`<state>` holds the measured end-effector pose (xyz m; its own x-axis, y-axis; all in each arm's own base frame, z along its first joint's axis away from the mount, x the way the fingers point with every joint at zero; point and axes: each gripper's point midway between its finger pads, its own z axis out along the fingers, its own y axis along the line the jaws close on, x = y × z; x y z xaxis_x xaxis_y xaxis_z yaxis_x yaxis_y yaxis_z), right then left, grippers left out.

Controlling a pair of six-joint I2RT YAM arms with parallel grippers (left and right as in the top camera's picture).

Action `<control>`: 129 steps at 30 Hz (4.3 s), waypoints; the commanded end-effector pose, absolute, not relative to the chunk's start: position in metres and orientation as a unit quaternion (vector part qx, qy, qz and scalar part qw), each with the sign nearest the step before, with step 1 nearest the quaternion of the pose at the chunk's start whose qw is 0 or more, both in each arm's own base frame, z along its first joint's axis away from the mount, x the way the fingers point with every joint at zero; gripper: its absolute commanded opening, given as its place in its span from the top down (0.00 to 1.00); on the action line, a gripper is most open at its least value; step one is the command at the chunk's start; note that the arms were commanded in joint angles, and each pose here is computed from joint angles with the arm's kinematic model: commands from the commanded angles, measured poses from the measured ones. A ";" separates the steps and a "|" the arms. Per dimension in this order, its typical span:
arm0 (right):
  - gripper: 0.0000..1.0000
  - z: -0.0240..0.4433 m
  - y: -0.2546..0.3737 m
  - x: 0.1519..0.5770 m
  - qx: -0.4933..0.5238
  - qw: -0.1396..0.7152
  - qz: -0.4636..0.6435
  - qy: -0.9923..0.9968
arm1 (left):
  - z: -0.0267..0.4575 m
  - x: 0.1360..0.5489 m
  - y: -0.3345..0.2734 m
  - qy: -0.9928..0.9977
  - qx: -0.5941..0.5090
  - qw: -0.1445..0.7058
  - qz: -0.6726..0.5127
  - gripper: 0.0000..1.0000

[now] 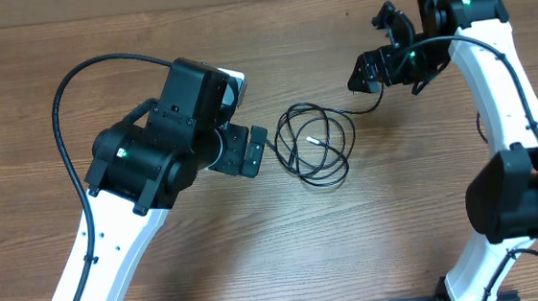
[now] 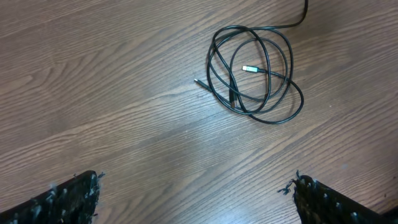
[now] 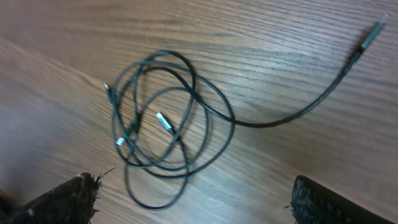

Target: Untangle cables

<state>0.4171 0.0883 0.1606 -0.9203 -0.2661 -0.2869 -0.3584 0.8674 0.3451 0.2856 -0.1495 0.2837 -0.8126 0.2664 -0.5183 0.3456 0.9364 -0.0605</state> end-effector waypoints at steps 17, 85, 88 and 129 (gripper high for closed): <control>0.04 0.053 0.126 0.425 -0.353 0.065 0.242 0.901 | 0.295 0.285 -0.148 0.945 0.157 0.278 -0.076 0.00; 0.96 0.505 0.129 0.325 -0.232 0.482 0.244 0.809 | 0.295 0.285 -0.148 0.945 0.157 0.278 -0.076 0.00; 0.96 0.508 0.135 0.317 -0.242 0.477 0.264 0.803 | 0.295 0.285 -0.148 0.945 0.157 0.278 -0.076 0.00; 0.96 0.517 0.158 0.293 -0.283 0.454 0.346 0.771 | 0.277 0.329 -0.263 0.820 0.419 0.307 -0.241 0.96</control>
<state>0.3037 0.1589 0.5059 -0.4642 -0.1272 -0.8765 -0.7391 0.6010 0.3042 0.3333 -0.2595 0.2586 -0.5149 0.5418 -0.6643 0.8060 0.5698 -0.1600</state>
